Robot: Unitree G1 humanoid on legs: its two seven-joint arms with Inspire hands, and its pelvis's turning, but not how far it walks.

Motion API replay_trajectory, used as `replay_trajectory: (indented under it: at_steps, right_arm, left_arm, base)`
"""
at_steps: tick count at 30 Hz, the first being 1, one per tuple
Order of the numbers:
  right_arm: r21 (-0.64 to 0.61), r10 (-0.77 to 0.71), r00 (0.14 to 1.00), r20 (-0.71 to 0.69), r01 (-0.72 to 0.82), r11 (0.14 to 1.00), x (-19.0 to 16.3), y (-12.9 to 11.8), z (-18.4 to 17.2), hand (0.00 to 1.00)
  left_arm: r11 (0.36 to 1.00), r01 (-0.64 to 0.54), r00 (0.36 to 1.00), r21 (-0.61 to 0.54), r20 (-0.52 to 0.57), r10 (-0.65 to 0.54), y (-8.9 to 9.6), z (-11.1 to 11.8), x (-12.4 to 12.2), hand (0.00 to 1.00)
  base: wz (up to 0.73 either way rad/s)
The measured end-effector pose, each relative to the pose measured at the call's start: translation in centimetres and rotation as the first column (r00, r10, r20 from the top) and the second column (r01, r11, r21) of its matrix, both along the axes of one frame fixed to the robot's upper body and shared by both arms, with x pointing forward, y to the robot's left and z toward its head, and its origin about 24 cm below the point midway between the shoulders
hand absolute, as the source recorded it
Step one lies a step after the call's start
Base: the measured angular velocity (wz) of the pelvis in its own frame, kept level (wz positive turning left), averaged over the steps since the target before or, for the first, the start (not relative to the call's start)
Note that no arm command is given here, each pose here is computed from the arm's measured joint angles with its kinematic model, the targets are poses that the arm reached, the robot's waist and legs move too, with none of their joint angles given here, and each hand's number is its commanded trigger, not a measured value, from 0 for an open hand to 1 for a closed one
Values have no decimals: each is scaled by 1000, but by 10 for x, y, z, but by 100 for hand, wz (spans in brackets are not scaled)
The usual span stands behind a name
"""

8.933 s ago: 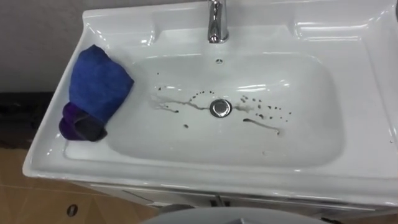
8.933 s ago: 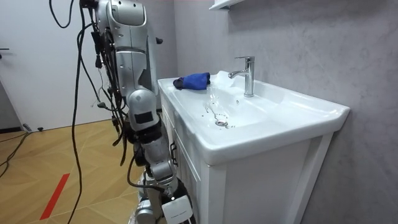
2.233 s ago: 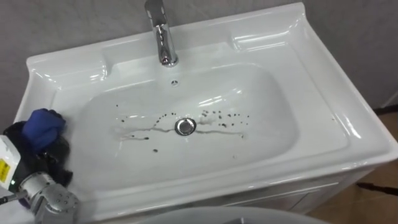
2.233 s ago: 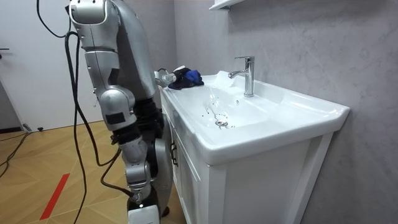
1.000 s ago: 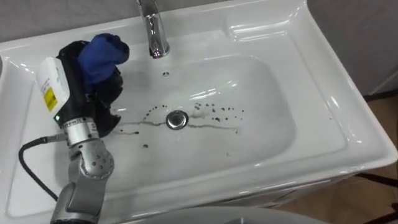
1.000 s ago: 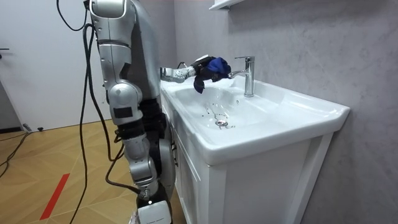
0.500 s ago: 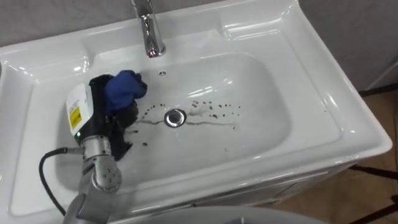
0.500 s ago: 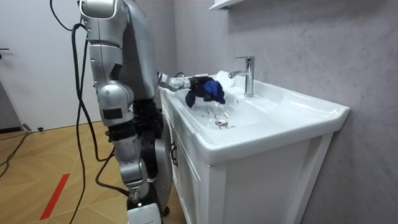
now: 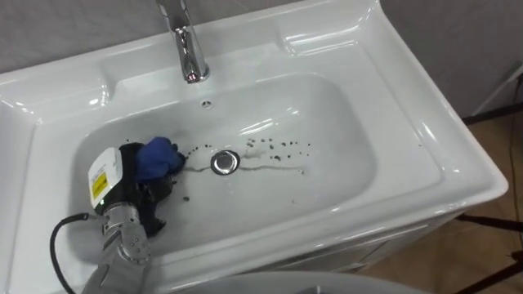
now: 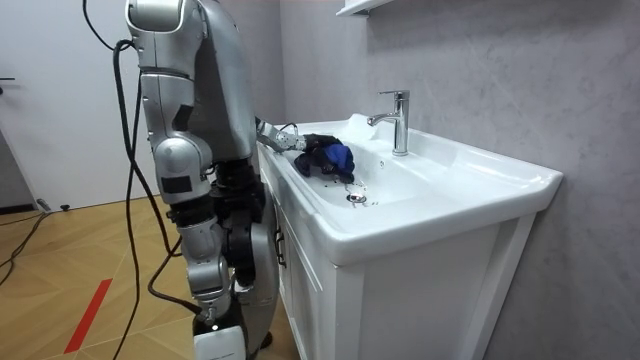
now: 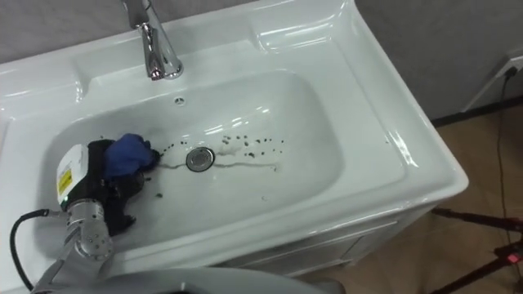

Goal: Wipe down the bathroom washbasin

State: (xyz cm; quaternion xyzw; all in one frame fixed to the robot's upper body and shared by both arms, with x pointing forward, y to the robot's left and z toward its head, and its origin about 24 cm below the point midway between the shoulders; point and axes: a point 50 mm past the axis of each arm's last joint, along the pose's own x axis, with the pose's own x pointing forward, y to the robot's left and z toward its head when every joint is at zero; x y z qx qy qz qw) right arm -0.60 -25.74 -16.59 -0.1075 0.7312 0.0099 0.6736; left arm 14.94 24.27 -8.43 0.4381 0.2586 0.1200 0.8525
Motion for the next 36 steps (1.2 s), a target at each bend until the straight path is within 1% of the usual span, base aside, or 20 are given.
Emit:
replay_trajectory:
  at_steps: [5, 10, 15, 19, 23, 28, 31, 34, 36]
  right_arm:
    - [2, 18, 1000, -12, -18, 1000, 3, -1, 1, 0]
    - [-2, 26, 999, -29, -26, 1000, 2, -1, 1, 0]
    - [-10, 9, 999, -38, -9, 1000, -2, 0, 0, 0]
    - [-9, -2, 998, -63, 2, 1000, -7, 5, -1, 0]
    - [-11, -7, 997, -78, 6, 1000, -9, 5, 0, 0]
    - [-19, -9, 996, -94, 7, 1000, -11, 4, 0, 0]
    - [-16, -5, 994, -109, 4, 1000, -16, 8, -1, 0]
    - [-9, -8, 994, -112, 7, 1000, -17, 12, -2, 0]
    - [-8, -17, 994, -110, 16, 1000, -18, 13, -2, 0]
  left_arm:
    - [999, -32, 999, 14, -33, 33, 7, -2, 0, 100]
    - [999, -14, 998, 46, -53, 17, 7, -4, 1, 100]
    - [999, -17, 995, 29, -96, 20, 6, -8, -2, 100]
    - [1000, -20, 993, 10, -118, 22, 7, -9, 3, 100]
    - [997, -45, 990, -65, -138, 35, 5, -11, 14, 100]
    - [987, -74, 982, -144, -183, 47, 5, -15, 19, 100]
    - [975, -99, 976, -201, -211, 55, 3, -16, 25, 100]
    - [951, -128, 973, -283, -222, 65, 0, -17, 29, 100]
    - [935, -126, 971, -331, -233, 48, -4, -16, 36, 100]
  base:
    - [-6]
    - [-5]
    - [-6]
    - [-1]
    - [-7]
    - [-7]
    - [0]
    - [-1]
    - [-13]
